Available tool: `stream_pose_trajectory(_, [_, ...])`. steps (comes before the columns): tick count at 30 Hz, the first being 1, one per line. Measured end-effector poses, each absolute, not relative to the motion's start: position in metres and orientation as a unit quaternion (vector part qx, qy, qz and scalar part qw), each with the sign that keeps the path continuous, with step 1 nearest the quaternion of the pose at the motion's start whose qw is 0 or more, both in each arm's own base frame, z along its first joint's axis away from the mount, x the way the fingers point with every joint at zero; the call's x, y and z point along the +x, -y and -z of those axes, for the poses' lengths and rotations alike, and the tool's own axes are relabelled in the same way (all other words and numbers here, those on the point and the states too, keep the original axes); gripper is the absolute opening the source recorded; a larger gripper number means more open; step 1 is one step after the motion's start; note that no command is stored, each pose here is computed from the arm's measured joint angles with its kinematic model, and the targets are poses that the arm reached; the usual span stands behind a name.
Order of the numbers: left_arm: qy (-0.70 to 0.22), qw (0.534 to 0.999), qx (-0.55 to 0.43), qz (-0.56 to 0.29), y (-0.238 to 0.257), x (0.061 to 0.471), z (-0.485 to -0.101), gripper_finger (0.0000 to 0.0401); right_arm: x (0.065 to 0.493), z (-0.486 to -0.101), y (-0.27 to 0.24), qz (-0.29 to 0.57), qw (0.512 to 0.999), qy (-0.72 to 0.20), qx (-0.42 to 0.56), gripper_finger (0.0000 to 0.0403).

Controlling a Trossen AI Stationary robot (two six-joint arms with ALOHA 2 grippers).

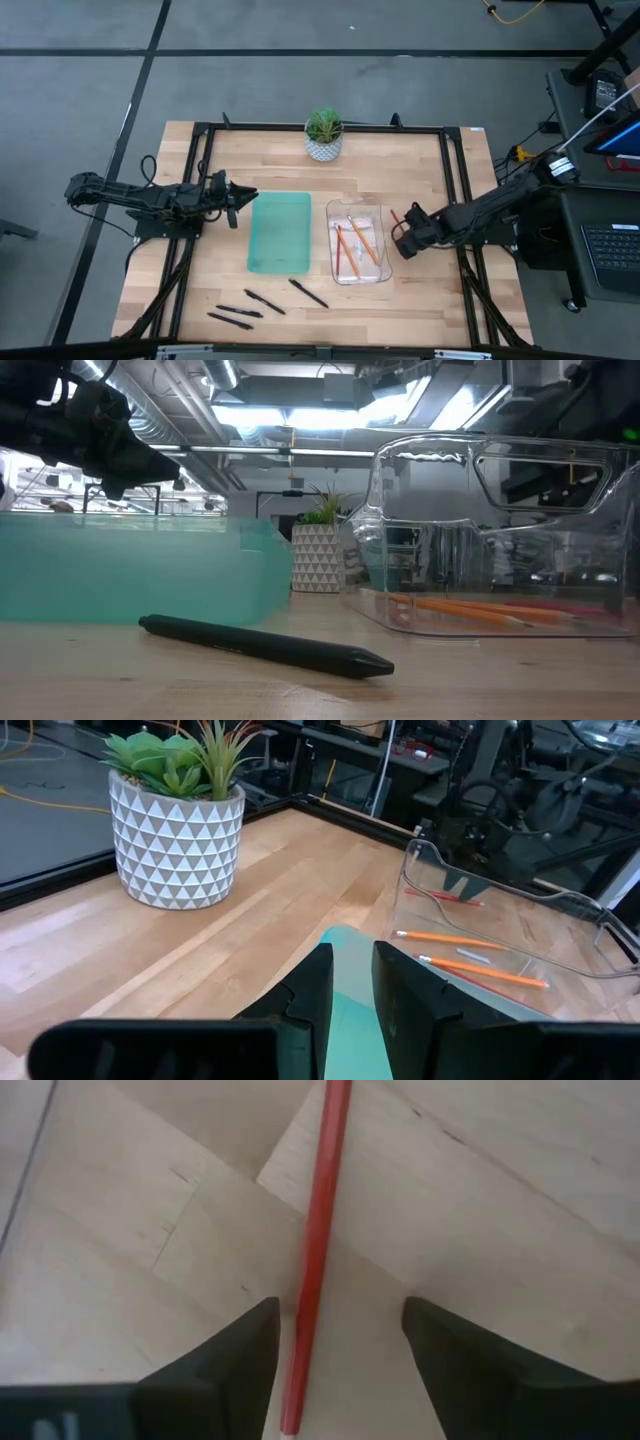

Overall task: Sort pens & pencils
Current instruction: Put the red pencil into the transparent bin

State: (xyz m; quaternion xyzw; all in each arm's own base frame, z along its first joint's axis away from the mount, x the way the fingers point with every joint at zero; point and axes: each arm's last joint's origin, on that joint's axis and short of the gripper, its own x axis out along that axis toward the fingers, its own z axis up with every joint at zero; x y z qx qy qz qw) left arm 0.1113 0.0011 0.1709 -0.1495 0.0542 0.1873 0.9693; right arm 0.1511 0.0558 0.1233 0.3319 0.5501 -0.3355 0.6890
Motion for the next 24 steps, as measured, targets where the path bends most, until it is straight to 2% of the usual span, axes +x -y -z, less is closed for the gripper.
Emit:
stream_pose_trajectory(10, [-0.054,0.969,-0.150,-0.188,-0.0012,0.1113,-0.1710,0.0069,0.1519,-0.1253,-0.0542,0.343,0.686,-0.562,0.311,0.0220])
stream_pose_trajectory(15, [-0.054,0.969,-0.149,-0.188,-0.0012,0.1113,-0.1709,0.0069,0.1512,-0.1246,-0.0542,0.334,0.686,-0.575,0.296,0.0204])
stream_pose_trajectory(20, [-0.054,0.969,-0.149,-0.188,-0.0012,0.1113,-0.1710,0.0069,0.1506,-0.1245,-0.0545,0.330,0.678,-0.583,0.303,0.0167])
stream_pose_trajectory(24, [-0.054,0.969,-0.149,-0.188,-0.0012,0.1113,-0.1709,0.0069,0.1499,-0.1244,-0.0532,0.336,0.675,-0.583,0.300,0.0112])
